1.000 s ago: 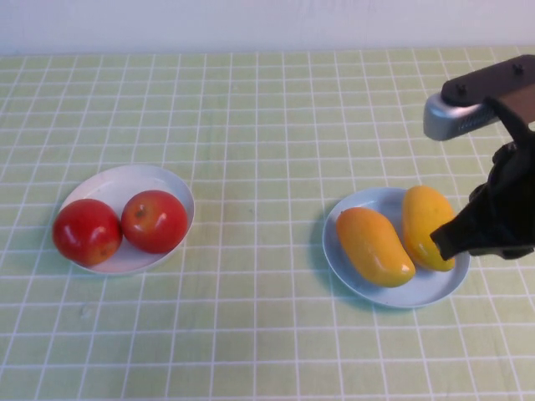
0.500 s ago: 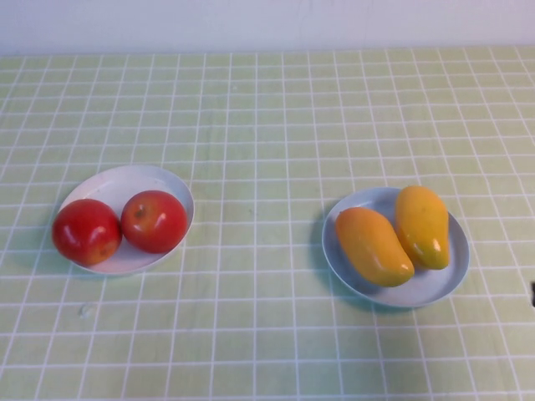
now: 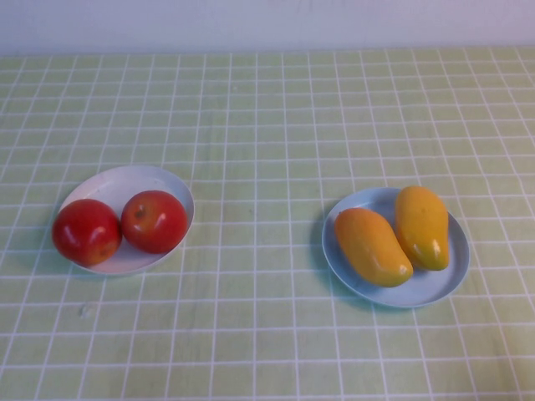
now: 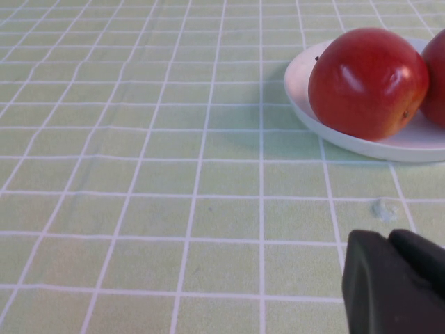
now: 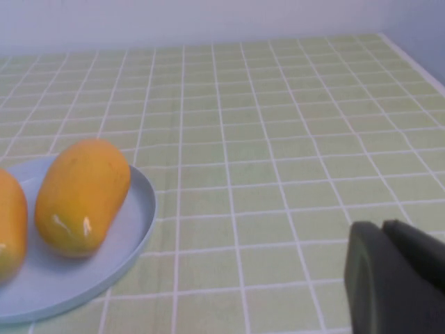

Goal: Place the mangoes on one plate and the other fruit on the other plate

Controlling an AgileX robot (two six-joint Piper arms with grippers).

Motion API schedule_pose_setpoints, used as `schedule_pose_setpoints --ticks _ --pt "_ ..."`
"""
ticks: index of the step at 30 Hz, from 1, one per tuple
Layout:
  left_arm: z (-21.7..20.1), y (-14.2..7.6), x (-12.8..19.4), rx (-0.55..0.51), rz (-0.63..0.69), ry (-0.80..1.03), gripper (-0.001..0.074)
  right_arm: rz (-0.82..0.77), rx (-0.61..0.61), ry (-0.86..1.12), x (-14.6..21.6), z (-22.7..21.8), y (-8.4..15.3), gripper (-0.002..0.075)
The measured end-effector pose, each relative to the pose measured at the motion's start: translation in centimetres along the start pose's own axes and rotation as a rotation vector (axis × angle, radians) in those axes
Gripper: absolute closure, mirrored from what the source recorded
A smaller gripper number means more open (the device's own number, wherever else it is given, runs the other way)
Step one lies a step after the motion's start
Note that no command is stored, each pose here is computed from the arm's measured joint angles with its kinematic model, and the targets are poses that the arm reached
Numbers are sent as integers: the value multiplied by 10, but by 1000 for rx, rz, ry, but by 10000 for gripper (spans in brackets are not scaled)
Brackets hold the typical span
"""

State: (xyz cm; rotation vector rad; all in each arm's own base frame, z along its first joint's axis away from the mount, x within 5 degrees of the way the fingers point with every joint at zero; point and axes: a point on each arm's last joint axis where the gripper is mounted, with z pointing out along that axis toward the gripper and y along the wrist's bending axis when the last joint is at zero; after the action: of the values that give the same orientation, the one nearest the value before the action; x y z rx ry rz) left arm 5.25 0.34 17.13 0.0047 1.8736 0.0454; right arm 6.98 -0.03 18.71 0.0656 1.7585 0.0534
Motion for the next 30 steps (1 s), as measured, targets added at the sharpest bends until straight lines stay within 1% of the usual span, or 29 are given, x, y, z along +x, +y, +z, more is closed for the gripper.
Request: schedule_pose_setpoints --ticks 7,15,18,24,30 --pt "0 0 0 -1 2 0 733 12 25 -3 7 -13 -3 741" --pt "0 0 0 -1 2 0 733 37 27 39 12 -13 -3 741" --pt "0 0 0 -2 4 0 733 -10 20 45 13 -13 -3 741" --pt "0 0 0 -3 8 0 733 -64 -48 89 17 -14 3 741" --pt "0 0 0 -3 9 0 733 -86 -59 92 17 -14 4 741"
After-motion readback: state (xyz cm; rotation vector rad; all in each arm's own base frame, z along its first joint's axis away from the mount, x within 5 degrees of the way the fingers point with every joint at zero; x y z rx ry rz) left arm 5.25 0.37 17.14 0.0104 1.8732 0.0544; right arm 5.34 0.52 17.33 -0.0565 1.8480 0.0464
